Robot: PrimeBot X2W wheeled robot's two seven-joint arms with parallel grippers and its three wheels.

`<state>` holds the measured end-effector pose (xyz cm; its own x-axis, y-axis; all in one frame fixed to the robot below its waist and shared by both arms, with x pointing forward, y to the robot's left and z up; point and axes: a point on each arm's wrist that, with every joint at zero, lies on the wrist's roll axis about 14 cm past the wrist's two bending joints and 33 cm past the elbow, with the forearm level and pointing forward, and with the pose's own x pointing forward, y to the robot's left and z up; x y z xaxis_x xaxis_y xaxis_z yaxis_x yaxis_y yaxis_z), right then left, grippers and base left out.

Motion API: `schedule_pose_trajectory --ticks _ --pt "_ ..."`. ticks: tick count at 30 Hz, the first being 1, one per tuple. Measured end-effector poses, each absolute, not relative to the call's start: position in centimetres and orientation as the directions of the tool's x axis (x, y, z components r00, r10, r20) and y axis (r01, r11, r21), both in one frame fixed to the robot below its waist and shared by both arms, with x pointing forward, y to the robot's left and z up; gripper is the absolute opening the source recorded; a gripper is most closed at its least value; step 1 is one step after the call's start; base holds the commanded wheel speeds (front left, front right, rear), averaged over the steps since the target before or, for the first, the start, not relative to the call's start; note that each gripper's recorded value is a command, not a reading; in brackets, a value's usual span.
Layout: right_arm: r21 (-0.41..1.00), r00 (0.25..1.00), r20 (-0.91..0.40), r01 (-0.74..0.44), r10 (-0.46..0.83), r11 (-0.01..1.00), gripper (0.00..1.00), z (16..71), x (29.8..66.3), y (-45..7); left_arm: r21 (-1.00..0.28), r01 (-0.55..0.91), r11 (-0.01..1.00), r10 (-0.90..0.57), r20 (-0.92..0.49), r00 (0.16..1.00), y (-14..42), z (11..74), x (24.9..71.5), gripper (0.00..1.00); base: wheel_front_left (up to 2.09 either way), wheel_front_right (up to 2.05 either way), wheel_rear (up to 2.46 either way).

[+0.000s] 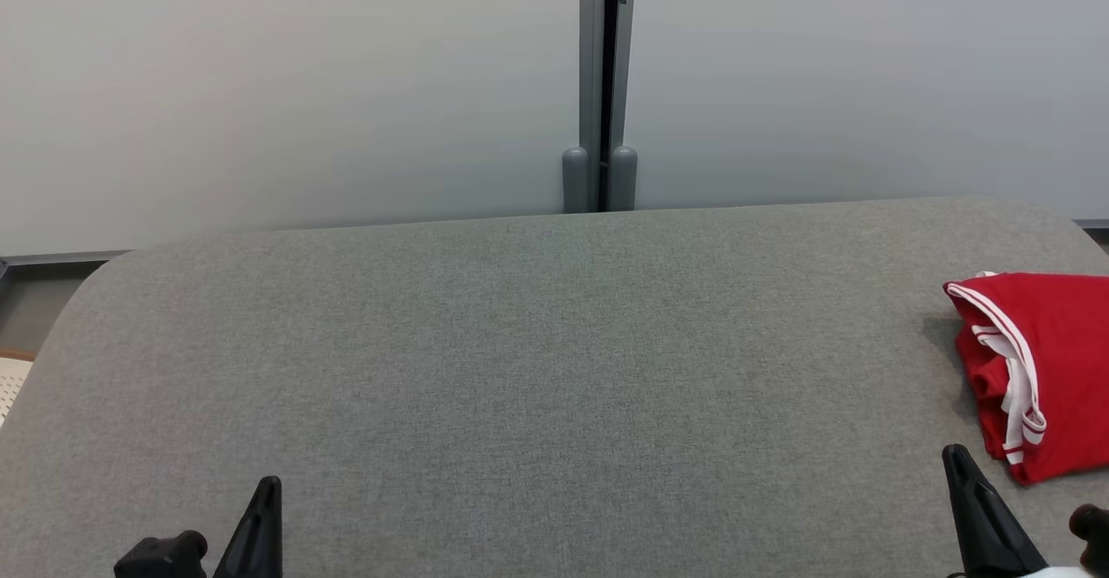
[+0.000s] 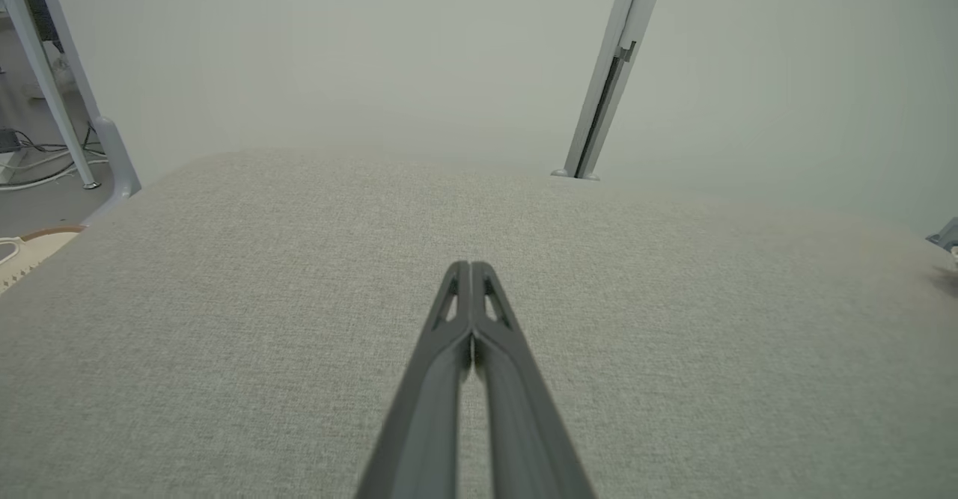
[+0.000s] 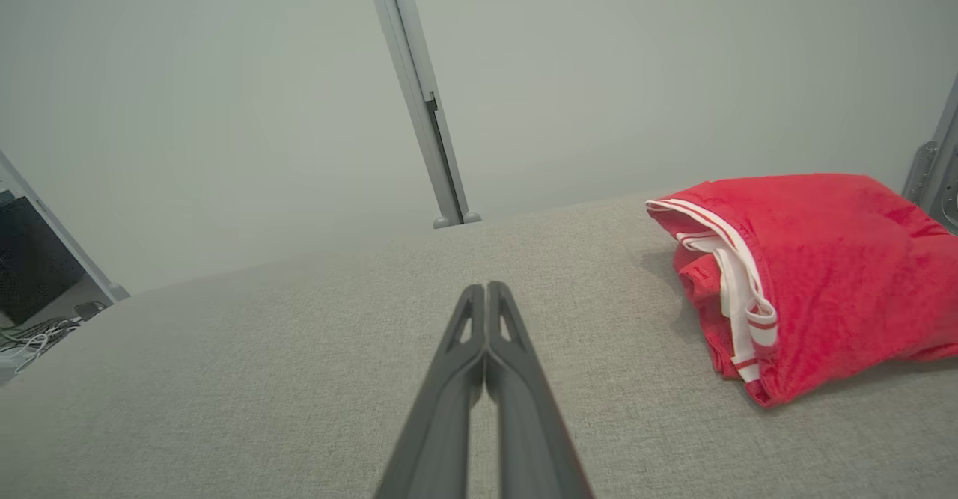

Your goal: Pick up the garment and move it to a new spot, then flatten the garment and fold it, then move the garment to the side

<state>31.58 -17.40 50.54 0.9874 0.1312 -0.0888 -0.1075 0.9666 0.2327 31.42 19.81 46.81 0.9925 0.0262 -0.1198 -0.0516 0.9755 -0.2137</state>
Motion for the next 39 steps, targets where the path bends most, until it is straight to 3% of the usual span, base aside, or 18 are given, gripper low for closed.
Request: schedule_pose_trajectory --ticks 20,39 --pt "0.550 0.992 -0.058 -0.065 0.116 0.833 0.00 50.6 33.4 -17.8 -0.530 -0.118 0.840 0.036 -0.161 0.986 20.2 47.0 33.3 0.00 0.00 0.00 0.00" --pt "0.749 0.995 -0.036 -0.038 0.097 0.662 0.00 50.8 34.9 -18.2 -0.733 -0.135 0.667 0.021 -0.163 0.986 20.2 47.4 34.6 0.00 0.00 0.00 0.00"
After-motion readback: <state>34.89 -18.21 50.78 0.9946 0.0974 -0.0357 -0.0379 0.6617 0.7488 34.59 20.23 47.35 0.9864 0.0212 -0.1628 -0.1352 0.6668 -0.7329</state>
